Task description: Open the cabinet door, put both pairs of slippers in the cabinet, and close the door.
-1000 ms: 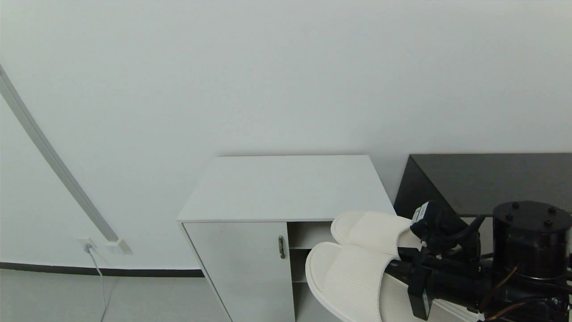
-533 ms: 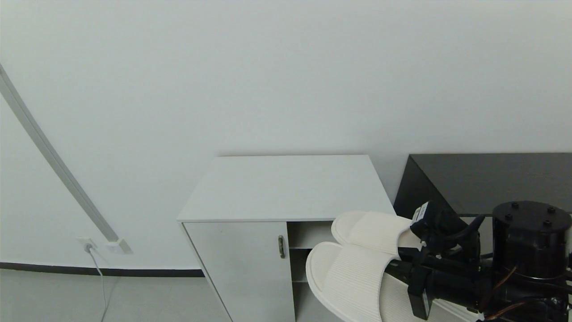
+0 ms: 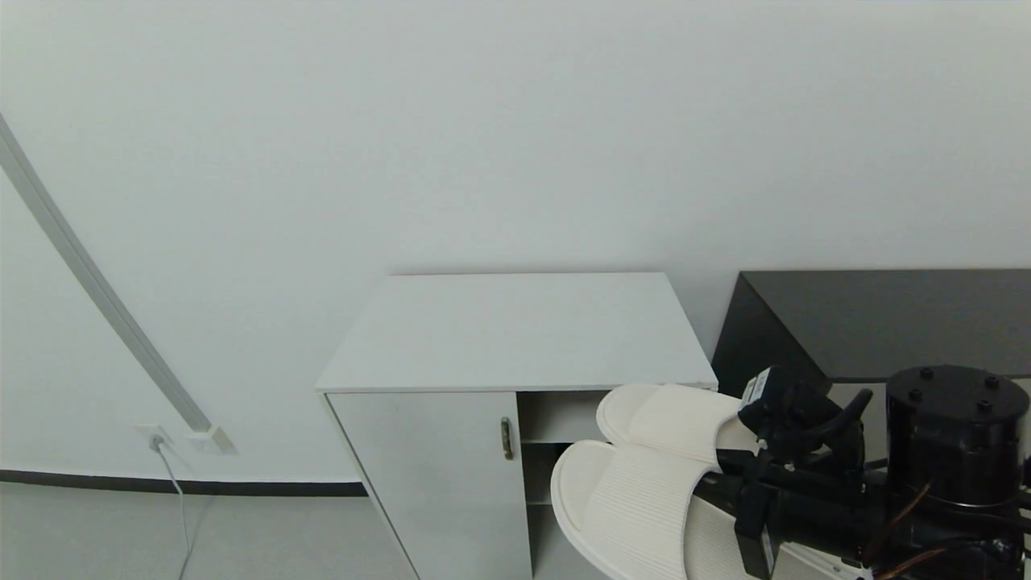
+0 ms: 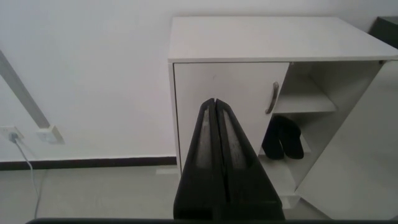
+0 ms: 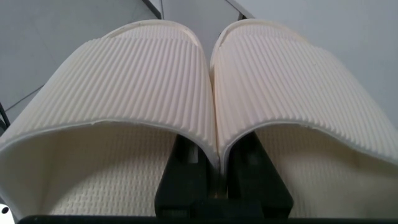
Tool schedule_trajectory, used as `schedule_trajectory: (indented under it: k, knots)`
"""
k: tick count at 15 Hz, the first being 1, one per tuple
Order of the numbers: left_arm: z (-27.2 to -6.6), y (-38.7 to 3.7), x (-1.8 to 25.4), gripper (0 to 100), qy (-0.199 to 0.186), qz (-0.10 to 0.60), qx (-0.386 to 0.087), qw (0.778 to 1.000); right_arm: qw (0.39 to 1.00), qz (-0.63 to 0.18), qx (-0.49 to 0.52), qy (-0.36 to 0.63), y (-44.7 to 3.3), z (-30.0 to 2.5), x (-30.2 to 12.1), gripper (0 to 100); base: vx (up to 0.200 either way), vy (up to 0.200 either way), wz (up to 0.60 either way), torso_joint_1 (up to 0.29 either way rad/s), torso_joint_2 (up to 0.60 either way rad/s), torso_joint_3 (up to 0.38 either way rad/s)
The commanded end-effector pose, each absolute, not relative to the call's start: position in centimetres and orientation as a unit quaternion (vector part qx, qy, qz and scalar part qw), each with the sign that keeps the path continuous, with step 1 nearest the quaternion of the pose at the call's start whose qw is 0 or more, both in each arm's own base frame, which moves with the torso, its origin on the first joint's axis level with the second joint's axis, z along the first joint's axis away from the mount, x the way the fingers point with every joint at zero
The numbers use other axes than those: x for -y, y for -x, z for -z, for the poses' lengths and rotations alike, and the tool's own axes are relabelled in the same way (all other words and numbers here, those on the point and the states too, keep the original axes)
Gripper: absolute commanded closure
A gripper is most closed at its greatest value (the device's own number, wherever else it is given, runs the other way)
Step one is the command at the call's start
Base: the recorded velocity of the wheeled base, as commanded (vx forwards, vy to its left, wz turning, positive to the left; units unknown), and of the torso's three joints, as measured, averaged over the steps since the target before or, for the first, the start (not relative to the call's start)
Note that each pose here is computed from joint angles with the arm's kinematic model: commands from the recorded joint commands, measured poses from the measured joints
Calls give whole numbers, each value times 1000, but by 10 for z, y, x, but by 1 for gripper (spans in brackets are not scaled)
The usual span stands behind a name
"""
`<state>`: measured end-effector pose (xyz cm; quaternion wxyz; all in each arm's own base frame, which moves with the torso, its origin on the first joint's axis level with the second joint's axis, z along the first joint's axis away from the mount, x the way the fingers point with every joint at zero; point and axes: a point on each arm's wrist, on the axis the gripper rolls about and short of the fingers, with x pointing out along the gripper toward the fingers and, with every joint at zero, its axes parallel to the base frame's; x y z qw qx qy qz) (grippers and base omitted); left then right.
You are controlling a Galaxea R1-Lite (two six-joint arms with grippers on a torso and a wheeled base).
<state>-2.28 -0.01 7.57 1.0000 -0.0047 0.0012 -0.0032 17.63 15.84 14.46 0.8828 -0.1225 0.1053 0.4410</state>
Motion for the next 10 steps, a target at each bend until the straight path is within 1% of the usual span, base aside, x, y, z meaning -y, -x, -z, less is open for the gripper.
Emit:
schedule_trajectory:
  k: [1,10]
  knots:
    - [-76,23,0,100,5,3,-2,1000,883,-441,-106,123,-177,-144,-159,100,0,0,0,-129,330,188]
    - [-76,23,0,100,5,3,-2,1000,881,-443,-109,124,-177,-142,-159,100,0,0,0,-156,356,196]
